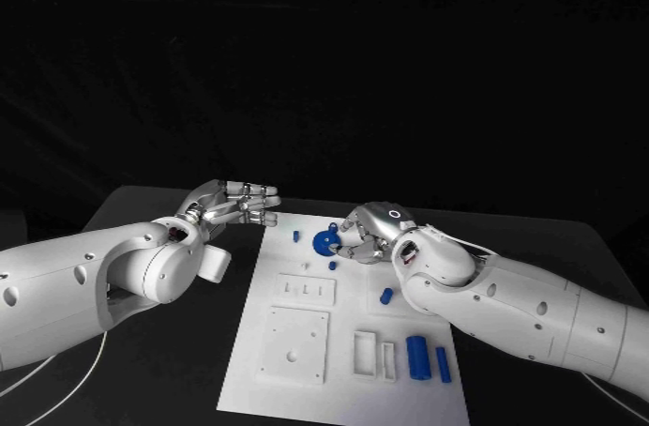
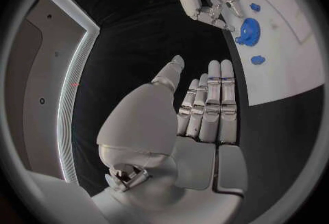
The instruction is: Assemble the parts on the task board
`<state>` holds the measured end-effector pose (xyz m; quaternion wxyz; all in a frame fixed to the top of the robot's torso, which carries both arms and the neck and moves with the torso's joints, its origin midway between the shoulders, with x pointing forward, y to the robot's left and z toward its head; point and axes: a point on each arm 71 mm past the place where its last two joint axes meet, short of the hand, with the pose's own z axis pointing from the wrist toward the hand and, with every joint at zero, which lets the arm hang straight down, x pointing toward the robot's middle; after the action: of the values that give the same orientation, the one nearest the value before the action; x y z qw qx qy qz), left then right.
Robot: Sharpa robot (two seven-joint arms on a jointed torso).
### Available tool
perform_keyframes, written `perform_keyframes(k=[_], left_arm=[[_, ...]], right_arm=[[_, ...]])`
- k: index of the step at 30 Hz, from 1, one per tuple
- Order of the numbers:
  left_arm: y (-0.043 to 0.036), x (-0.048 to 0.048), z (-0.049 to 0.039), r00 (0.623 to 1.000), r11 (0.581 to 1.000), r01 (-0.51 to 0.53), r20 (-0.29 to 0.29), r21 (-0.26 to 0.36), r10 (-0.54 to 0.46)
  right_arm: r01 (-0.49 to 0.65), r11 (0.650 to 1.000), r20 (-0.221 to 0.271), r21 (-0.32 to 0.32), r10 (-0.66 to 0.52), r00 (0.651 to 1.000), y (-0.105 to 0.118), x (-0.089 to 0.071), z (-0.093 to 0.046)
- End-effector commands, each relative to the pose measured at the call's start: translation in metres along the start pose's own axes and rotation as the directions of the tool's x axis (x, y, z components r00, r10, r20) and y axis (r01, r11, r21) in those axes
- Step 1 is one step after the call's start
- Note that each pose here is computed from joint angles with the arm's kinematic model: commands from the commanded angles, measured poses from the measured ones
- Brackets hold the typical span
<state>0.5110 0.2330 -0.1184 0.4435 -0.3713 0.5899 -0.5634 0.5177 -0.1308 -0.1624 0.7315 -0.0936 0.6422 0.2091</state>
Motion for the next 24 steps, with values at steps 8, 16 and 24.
perform_keyframes(k=[8,16,24], left_arm=[[-0.0015,-0.0051,-0.0016,1.0,1.0,-0.002,0.0,0.012,0.002],[-0.0011,-0.0121,-0.004,1.0,1.0,-0.005,0.015,0.013,0.004],[-0.0006,-0.0179,-0.0037,1.0,1.0,-0.011,0.026,0.016,0.01]], right_arm=[[-0.282,0.957,0.117,0.07,0.273,0.955,-0.053,-0.043,-0.023],[-0.394,0.919,0.066,0.017,0.392,0.918,-0.099,-0.053,-0.043],[-0.407,0.913,0.069,0.036,0.404,0.912,-0.139,-0.055,-0.056]])
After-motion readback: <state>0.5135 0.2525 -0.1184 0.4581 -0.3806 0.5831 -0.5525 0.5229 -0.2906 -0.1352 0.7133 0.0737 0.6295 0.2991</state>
